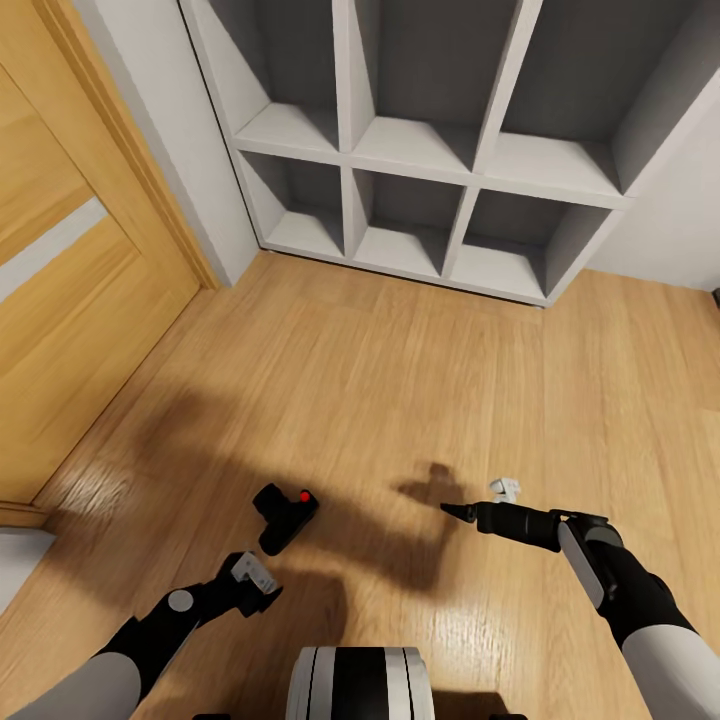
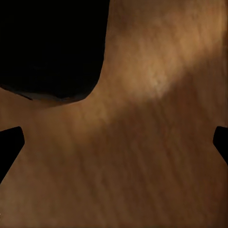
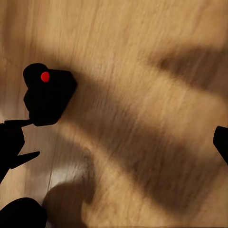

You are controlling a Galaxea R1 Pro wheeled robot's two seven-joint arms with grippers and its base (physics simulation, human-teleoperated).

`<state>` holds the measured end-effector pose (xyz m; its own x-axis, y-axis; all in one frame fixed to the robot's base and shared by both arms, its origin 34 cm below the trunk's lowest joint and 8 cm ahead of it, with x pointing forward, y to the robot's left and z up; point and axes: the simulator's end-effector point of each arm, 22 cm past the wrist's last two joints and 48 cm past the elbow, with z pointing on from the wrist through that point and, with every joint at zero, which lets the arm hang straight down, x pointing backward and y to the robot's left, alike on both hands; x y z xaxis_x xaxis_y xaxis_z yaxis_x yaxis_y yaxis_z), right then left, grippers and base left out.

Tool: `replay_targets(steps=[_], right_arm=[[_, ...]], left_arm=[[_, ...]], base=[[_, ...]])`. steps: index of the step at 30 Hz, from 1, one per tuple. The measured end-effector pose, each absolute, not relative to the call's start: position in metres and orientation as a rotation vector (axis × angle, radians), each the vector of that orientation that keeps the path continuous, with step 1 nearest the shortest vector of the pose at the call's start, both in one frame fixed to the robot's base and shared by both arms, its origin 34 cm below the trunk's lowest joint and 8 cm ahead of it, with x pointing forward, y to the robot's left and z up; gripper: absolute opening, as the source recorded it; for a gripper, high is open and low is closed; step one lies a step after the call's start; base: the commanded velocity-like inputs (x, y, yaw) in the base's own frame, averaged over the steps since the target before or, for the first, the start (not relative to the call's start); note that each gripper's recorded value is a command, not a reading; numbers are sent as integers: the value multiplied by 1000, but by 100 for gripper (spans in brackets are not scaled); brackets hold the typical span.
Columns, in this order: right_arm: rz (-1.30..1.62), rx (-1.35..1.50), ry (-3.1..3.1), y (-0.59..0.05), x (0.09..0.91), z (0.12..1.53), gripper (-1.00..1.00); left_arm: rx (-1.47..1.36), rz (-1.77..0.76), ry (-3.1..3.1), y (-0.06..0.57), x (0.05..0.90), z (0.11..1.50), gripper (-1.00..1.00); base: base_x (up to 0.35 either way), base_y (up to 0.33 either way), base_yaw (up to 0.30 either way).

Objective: Attach the digital camera to the camera tripod in the bedroom.

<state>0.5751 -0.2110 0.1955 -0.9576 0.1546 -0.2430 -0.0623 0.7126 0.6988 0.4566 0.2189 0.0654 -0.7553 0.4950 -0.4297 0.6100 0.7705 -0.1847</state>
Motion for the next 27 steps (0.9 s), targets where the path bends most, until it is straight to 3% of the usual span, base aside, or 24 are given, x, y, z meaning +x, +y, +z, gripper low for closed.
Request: replay_targets(steps=[27], right_arm=[[1091, 77, 2640, -211, 574, 194, 100]], left_arm=[[877, -377, 2556, 269, 465, 72, 100]], base=[[0, 0, 0]])
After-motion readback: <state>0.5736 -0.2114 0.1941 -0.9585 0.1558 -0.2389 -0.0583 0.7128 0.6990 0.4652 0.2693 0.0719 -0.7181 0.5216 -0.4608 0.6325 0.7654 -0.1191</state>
